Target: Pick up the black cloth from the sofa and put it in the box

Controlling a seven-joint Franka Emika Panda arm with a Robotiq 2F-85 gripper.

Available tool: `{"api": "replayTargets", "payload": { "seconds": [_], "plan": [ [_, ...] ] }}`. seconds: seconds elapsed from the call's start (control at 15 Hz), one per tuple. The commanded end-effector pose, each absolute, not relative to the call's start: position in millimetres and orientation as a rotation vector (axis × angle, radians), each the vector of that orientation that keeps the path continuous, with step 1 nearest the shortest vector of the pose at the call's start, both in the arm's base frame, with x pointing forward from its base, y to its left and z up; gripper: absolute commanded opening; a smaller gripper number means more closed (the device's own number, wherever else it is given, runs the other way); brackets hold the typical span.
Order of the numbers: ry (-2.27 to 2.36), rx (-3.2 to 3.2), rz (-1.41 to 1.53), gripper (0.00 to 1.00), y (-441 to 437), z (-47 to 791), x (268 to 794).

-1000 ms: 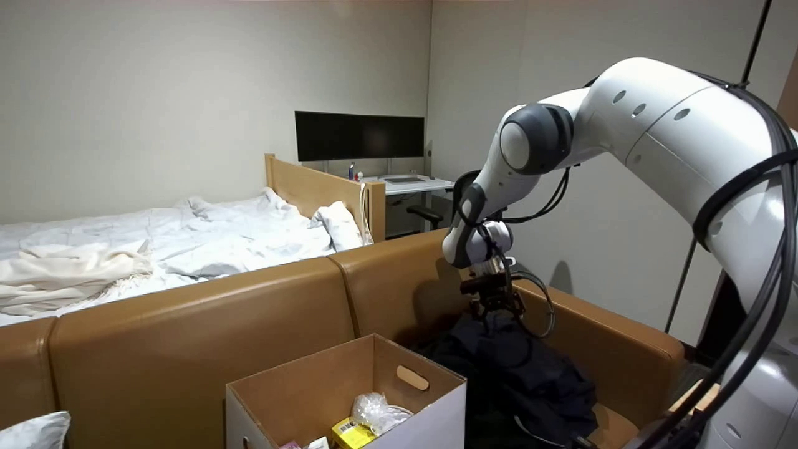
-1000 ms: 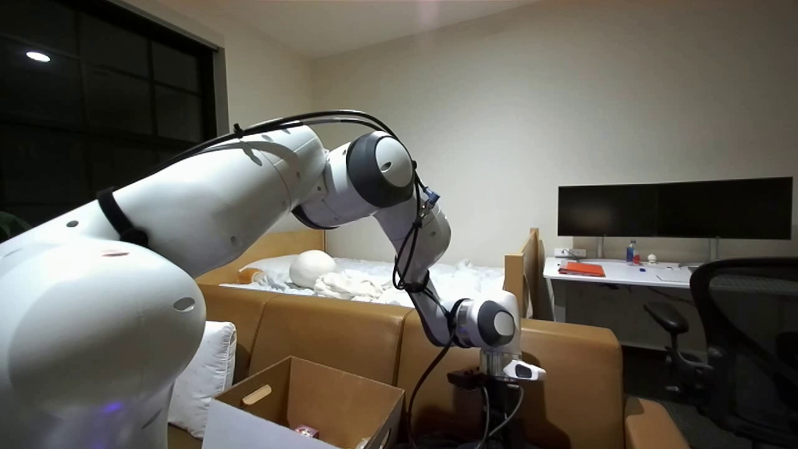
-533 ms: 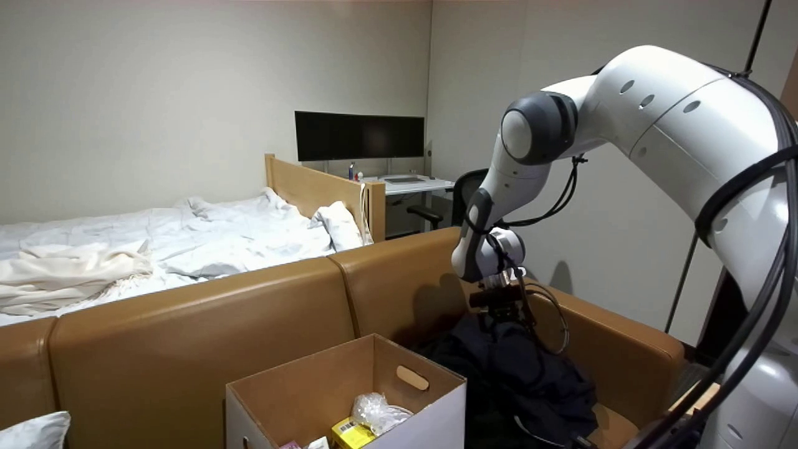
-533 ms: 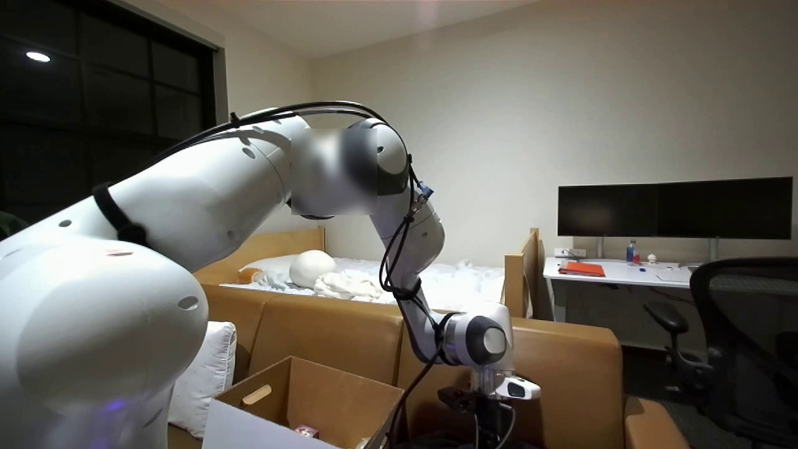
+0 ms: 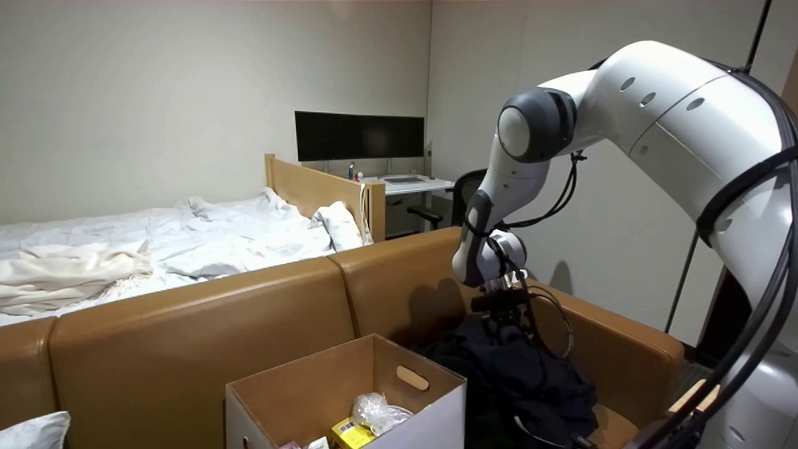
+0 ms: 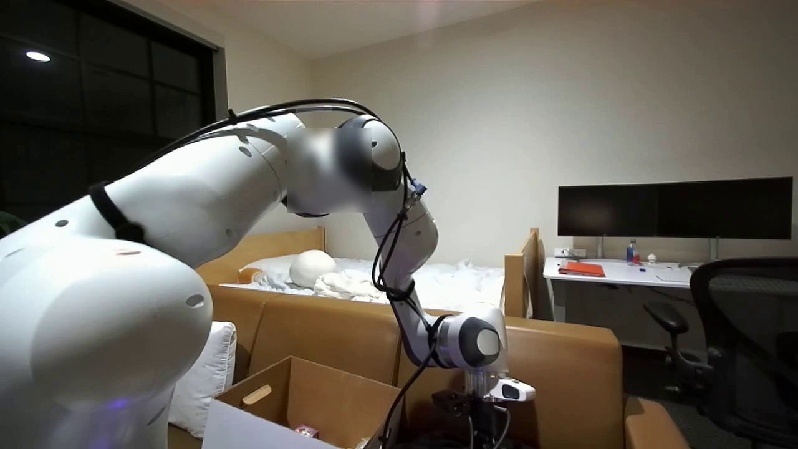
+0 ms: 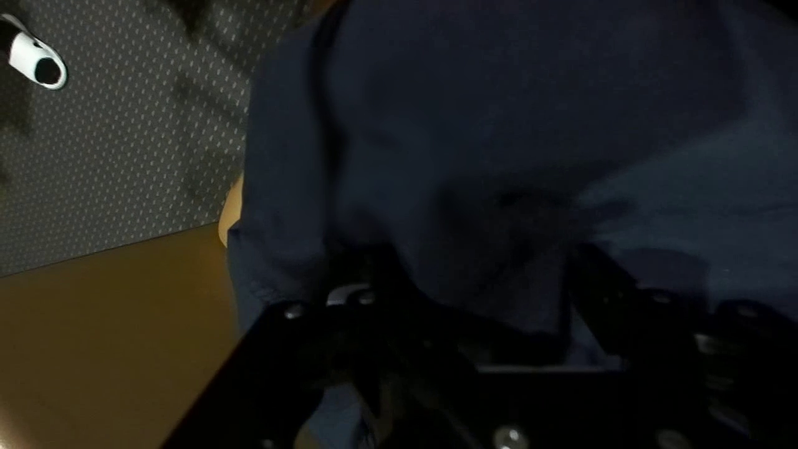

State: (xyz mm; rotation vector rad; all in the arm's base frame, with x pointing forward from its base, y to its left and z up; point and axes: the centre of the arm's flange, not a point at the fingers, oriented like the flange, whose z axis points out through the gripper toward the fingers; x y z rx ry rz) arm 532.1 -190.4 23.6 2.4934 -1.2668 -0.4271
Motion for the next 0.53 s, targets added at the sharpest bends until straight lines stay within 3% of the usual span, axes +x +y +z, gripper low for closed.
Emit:
{"api": "replayTargets", "payload": {
  "seconds": [0.0, 0.4, 0.47],
  "plan": [
    [-1.26, 2.481, -0.412, 0.43, -185.2, 35.1, 521.1],
    [-1.27, 2.487, -0.405, 0.03, -185.0, 38.3, 529.8],
    [-1.273, 2.491, -0.397, 0.01, -184.3, 41.3, 532.1]
  ]
}}
